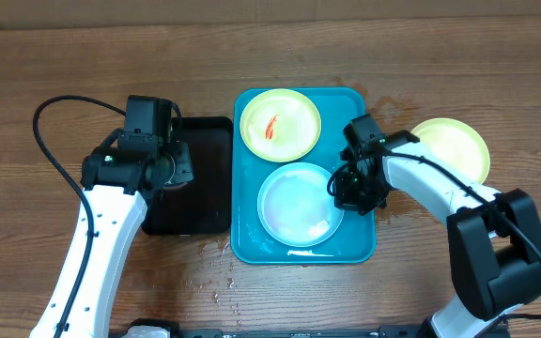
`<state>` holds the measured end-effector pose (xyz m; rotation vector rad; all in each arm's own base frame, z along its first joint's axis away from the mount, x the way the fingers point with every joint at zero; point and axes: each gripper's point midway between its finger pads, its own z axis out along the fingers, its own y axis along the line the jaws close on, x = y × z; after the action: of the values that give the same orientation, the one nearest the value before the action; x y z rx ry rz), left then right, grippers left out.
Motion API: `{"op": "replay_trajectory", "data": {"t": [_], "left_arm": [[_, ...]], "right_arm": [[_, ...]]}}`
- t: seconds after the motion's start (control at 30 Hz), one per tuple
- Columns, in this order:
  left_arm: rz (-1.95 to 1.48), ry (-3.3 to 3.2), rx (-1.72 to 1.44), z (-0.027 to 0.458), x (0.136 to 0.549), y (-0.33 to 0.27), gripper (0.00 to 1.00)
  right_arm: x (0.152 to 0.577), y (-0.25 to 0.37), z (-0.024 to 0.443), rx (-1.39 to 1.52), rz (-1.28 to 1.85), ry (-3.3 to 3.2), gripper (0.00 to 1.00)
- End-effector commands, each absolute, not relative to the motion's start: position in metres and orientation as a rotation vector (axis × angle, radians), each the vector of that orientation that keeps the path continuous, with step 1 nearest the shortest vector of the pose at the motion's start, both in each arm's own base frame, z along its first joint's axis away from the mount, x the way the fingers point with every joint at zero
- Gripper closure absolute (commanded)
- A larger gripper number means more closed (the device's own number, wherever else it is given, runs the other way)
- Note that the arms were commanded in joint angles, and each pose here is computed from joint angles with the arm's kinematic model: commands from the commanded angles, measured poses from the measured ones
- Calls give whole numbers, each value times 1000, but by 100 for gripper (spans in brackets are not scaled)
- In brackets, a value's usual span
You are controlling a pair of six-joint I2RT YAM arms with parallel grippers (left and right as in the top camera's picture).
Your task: Clean dirty plates on tray and stack at the side
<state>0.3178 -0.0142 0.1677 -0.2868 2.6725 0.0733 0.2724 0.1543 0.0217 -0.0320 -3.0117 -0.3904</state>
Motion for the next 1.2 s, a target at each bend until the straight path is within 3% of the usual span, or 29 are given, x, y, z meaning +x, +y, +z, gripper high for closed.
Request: {"op": "replay_trajectory", "data": {"t": [0.0,0.37,0.87,1.17], "left_arm": [[144,2634,-290,176,323,-4,96],[147,2603,-332,179,327,-2,96],[143,2605,-355,178,326,-2,96],[221,2579,-403,180,326,9,96]], "right_arm": [[297,159,52,-45,-453,-3078,96],[327,174,95,-133,-544,-3151,96],[396,250,129,-199,-700,-3567,96],[403,290,160,-135,-625,-3860,96]]}}
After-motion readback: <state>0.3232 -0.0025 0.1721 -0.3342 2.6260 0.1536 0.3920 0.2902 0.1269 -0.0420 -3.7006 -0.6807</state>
